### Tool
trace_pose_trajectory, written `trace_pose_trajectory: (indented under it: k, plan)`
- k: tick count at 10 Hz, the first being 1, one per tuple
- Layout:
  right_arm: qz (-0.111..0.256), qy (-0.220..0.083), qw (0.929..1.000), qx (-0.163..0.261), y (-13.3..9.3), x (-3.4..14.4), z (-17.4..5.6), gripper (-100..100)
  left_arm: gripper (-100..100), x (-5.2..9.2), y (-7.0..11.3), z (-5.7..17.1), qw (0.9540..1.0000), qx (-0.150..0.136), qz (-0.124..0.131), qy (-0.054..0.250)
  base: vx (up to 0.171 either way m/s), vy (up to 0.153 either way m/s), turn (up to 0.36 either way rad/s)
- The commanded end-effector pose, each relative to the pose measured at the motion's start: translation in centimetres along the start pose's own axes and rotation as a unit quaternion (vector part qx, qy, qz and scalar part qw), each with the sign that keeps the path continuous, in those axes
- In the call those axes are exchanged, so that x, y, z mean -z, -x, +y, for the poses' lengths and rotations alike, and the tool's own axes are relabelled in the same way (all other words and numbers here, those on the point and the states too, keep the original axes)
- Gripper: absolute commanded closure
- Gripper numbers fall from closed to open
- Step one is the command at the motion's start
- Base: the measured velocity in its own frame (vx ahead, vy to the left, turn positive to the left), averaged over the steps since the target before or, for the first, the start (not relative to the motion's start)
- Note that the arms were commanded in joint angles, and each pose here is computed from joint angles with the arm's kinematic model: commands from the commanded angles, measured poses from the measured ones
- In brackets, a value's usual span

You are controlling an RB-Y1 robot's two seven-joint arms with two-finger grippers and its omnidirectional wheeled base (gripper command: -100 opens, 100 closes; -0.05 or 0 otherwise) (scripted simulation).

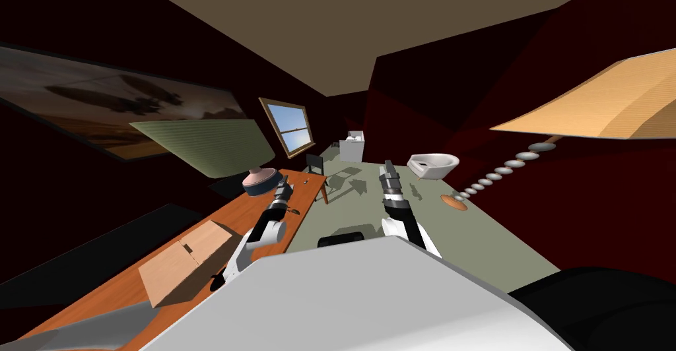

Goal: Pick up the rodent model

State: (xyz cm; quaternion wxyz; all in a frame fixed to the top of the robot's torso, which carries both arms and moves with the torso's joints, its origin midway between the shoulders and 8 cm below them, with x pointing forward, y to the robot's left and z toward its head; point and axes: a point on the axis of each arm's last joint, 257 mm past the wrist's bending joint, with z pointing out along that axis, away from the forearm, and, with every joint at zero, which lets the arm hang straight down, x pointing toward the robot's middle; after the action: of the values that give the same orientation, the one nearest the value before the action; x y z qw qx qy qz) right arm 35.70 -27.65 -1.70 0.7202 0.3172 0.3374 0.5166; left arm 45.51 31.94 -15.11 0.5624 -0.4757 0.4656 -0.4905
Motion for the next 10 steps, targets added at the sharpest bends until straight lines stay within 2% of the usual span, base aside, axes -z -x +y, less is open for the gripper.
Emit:
trace_pose_trajectory:
  k: [1,4,5,6,7,8,9,10]
  plan:
    - [0.0,0.0,1.0,0.0,0.0,0.0,0.0,0,-100,-0.8,0.4,2.3,0.9994,-0.011,-0.002,0.033,0.001,0.006,-0.029]
    - [0.0,0.0,1.0,0.0,0.0,0.0,0.0,0,-100,-0.9,1.0,6.1,0.9961,-0.02,-0.006,0.086,0.002,0.008,-0.027]
    - [0.0,0.0,1.0,0.0,0.0,0.0,0.0,0,-100,-1.3,1.3,7.4,0.9938,-0.029,-0.007,0.107,0.0,0.009,-0.039]
    - [0.0,0.0,1.0,0.0,0.0,0.0,0.0,0,-100,-1.0,1.5,8.6,0.9921,-0.029,-0.009,0.122,0.0,0.01,-0.024]
    - [0.0,0.0,1.0,0.0,0.0,0.0,0.0,0,-100,-1.1,1.9,10.8,0.9876,-0.037,-0.011,0.152,0.001,0.013,-0.031]
    - [0.0,0.0,1.0,0.0,0.0,0.0,0.0,0,-100,-0.9,2.0,11.1,0.9866,-0.037,-0.011,0.159,0.002,0.011,-0.021]
    - [0.0,0.0,1.0,0.0,0.0,0.0,0.0,0,-100,-0.9,2.5,13.1,0.9814,-0.046,-0.013,0.186,0.001,0.012,-0.044]
    - [0.0,0.0,1.0,0.0,0.0,0.0,0.0,0,-100,-0.7,2.5,13.5,0.9796,-0.045,-0.013,0.195,-0.001,0.011,-0.022]
